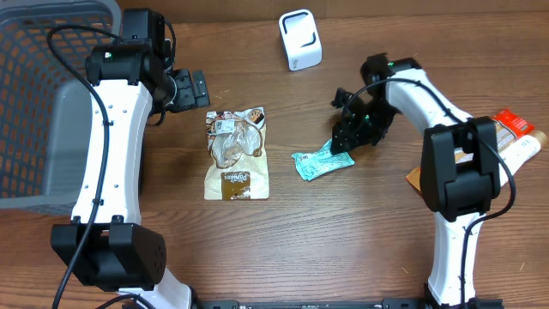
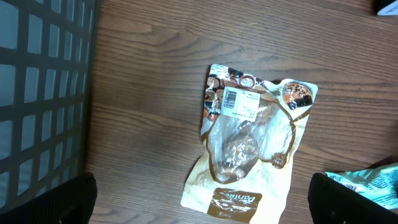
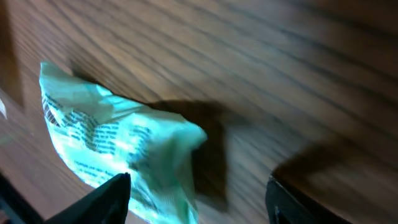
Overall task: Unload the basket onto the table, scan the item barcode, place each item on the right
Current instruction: 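Lower the right gripper onto the green bean bag and grasp it, then carry the green bean bag to the white scanner and hold it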
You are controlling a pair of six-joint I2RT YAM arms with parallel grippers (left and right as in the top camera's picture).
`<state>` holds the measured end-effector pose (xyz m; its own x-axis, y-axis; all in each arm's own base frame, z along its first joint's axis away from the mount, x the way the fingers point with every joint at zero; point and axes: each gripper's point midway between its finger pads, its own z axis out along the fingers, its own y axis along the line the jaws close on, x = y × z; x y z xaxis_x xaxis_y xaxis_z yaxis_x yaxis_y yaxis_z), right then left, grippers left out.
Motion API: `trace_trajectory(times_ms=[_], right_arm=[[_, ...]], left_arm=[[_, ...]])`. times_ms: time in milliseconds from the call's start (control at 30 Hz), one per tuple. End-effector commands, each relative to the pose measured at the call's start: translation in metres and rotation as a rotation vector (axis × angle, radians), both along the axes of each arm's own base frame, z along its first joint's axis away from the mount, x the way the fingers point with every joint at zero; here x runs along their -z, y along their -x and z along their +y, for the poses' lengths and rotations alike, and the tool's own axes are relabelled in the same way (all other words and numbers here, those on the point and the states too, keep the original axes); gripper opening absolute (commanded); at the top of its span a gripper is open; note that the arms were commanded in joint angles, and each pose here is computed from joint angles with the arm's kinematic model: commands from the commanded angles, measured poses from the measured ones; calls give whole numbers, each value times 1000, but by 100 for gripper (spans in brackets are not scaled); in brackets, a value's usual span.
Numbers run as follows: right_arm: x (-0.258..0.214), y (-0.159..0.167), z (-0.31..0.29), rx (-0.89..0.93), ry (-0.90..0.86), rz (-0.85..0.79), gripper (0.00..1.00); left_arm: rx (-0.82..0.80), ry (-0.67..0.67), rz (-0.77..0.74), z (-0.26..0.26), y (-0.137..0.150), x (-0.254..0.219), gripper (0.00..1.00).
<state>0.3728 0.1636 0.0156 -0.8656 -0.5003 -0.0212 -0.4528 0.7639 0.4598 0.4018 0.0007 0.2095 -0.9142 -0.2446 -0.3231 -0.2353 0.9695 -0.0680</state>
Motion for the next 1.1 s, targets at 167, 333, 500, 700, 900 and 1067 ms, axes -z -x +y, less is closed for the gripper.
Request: trace_trajectory(times_ms=[167, 333, 500, 700, 900, 1067], right_arm=[[43, 14, 17, -22, 166, -49, 59], [62, 25, 8, 43, 271, -38, 29], [58, 30, 16, 54, 203, 5, 4], [30, 23, 35, 95, 47, 63, 4], [-32, 0, 49, 143, -128, 78, 4], [-94, -25, 52, 169, -190, -88, 4]], left_arm=[[23, -1, 9, -2, 0, 3, 100], [23, -1, 9, -2, 0, 3, 100], [23, -1, 9, -2, 0, 3, 100], [23, -1, 9, -2, 0, 3, 100], [23, -1, 9, -2, 0, 3, 100], [23, -1, 9, -2, 0, 3, 100]])
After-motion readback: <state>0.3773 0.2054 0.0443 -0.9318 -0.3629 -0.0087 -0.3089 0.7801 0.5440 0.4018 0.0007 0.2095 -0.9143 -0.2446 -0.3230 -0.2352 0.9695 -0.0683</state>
